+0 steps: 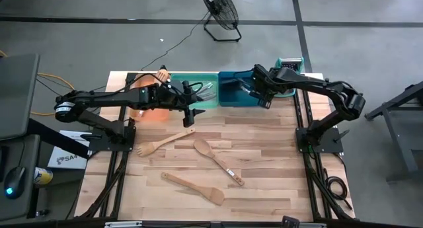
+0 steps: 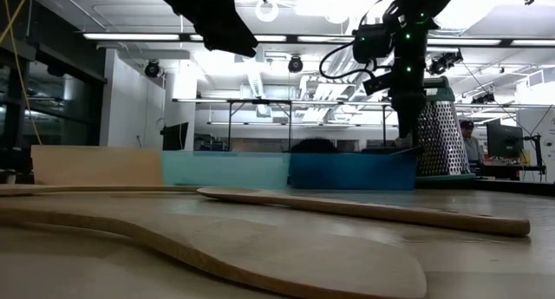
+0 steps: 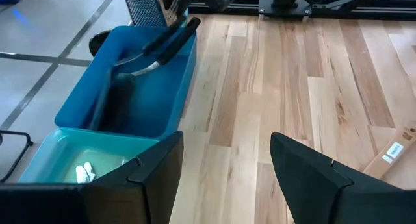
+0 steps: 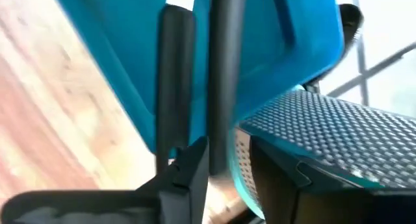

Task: Pick & Place Kitchen Items
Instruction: Put the black spatula into the blue bin, then put the brown serving spoon into the orange bin

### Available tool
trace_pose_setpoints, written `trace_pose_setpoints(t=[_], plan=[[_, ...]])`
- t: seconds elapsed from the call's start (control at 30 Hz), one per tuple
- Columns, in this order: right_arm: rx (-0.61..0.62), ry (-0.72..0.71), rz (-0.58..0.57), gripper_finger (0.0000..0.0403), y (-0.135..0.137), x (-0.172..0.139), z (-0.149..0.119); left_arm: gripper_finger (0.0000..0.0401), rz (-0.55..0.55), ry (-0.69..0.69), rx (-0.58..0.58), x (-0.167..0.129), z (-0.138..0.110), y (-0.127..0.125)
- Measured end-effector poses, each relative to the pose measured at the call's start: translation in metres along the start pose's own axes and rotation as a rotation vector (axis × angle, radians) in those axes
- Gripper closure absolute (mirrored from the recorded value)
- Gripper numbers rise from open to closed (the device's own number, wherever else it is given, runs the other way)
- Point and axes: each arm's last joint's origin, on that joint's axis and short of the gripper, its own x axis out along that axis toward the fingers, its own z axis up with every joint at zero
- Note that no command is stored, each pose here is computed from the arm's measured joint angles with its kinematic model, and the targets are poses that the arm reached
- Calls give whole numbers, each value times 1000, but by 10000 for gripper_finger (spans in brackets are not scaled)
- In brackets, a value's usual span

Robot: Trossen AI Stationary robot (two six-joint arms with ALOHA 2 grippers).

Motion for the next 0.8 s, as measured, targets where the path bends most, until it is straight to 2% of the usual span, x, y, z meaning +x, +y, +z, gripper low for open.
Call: trace_pose_setpoints(t=[0.27, 0.57, 0.8], plan=[[93, -13, 32, 256, 7, -2, 2, 176, 0, 6, 0, 0, -1, 0], [217, -24, 56, 170, 18, -8, 3, 176, -2, 26, 1, 0, -3, 0], [296, -26, 172, 132, 27, -10, 5, 176, -2, 26, 0, 0, -2, 0]])
